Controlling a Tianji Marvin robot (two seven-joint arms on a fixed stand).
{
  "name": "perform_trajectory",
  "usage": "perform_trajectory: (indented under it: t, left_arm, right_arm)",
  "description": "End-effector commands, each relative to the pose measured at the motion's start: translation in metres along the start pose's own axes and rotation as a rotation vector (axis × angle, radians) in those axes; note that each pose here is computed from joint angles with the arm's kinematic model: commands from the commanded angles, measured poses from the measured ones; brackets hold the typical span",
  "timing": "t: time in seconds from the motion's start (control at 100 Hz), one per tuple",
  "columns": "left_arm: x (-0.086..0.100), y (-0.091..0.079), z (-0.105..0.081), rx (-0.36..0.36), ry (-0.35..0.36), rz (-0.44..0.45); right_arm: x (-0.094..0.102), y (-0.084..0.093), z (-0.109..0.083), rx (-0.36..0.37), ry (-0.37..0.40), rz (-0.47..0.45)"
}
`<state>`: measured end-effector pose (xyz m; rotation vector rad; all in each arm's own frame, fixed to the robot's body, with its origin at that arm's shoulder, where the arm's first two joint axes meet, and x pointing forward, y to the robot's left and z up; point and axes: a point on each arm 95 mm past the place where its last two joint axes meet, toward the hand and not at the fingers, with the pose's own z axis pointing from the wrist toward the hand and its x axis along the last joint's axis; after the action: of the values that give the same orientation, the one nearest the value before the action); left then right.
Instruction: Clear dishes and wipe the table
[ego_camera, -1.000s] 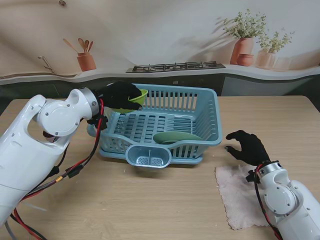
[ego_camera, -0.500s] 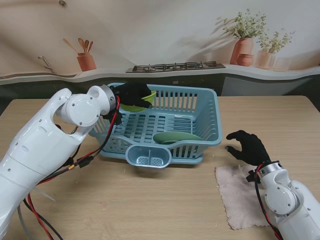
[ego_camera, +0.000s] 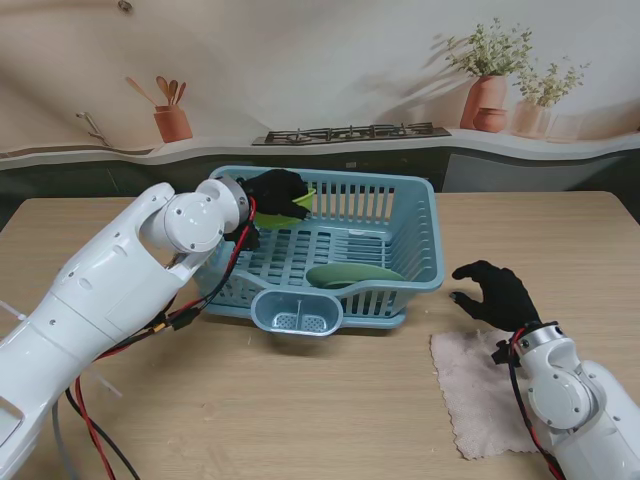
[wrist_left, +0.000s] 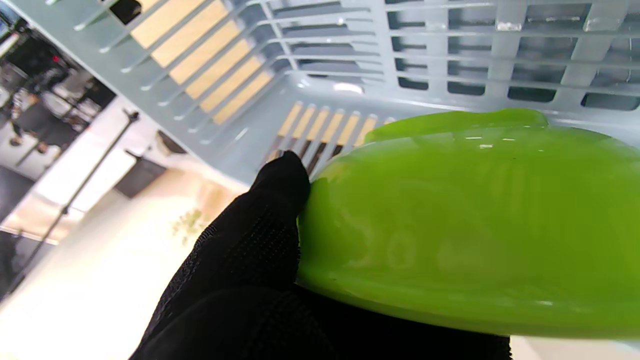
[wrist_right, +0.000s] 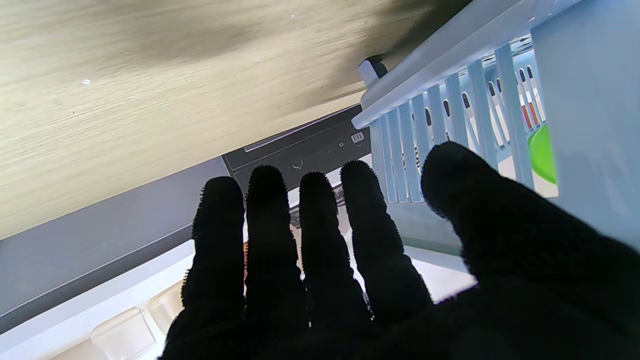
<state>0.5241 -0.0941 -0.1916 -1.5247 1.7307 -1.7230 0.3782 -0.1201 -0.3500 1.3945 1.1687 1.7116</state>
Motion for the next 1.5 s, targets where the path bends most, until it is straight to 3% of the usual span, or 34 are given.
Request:
perform_trajectory:
  t: [0.0, 0.69, 1.49]
  left_arm:
    - [0.004, 0.002, 0.006, -0.014, -0.001, -0.011]
    - [0.000, 0.032, 0.038, -0.049, -0.057, -0.158]
    - [-0.003, 0.048, 0.055, -0.053, -0.060, -0.202]
  right_arm:
    - [0.001, -0.004, -0.001, 0.019, -0.001, -0.001]
    - [0.002, -0.007, -0.001, 0.023, -0.008, -0.003]
    - [0.001, -0.008, -0.004, 0.020, -0.016, -0.012]
